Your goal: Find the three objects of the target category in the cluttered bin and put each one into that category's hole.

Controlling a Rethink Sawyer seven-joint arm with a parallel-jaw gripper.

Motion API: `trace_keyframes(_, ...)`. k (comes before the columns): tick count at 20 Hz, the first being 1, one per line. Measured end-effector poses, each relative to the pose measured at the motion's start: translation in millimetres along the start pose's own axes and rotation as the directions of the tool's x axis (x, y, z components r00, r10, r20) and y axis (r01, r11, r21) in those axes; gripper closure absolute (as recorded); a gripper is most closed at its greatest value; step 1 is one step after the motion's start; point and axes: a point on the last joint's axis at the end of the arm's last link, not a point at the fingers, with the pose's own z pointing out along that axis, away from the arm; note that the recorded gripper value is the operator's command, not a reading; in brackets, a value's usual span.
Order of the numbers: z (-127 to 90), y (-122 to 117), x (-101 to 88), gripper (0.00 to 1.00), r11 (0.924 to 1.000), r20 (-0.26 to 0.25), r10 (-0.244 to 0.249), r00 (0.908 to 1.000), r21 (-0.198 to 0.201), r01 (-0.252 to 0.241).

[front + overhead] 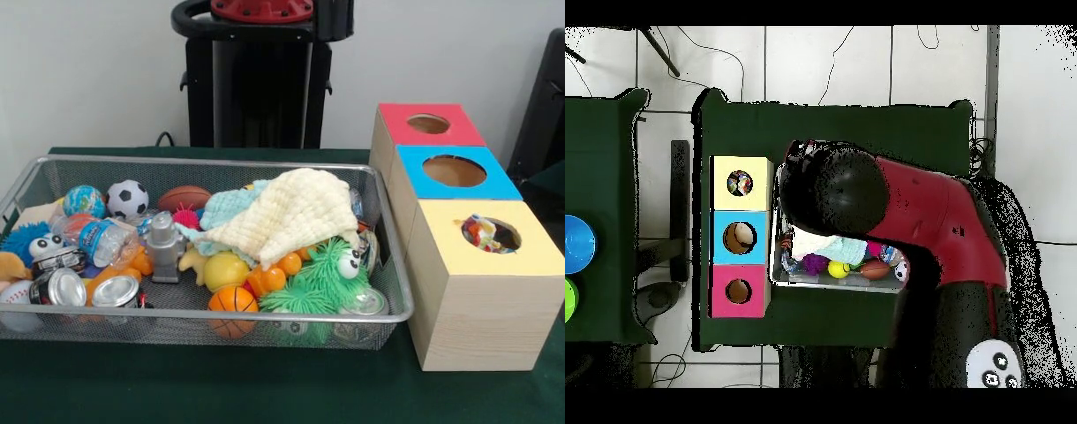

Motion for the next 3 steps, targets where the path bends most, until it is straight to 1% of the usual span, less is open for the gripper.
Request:
trace_keyframes(2, -12.1, 5.0, -7.5, 1.0, 0.9999, -0.008, -0.008, 0.9999, -0.009, 0.008)
trace_keyframes(3, -14.6, 6.7, -9.0, 1.0, 0.9999, -0.006, -0.011, 0.9999, -0.011, 0.011)
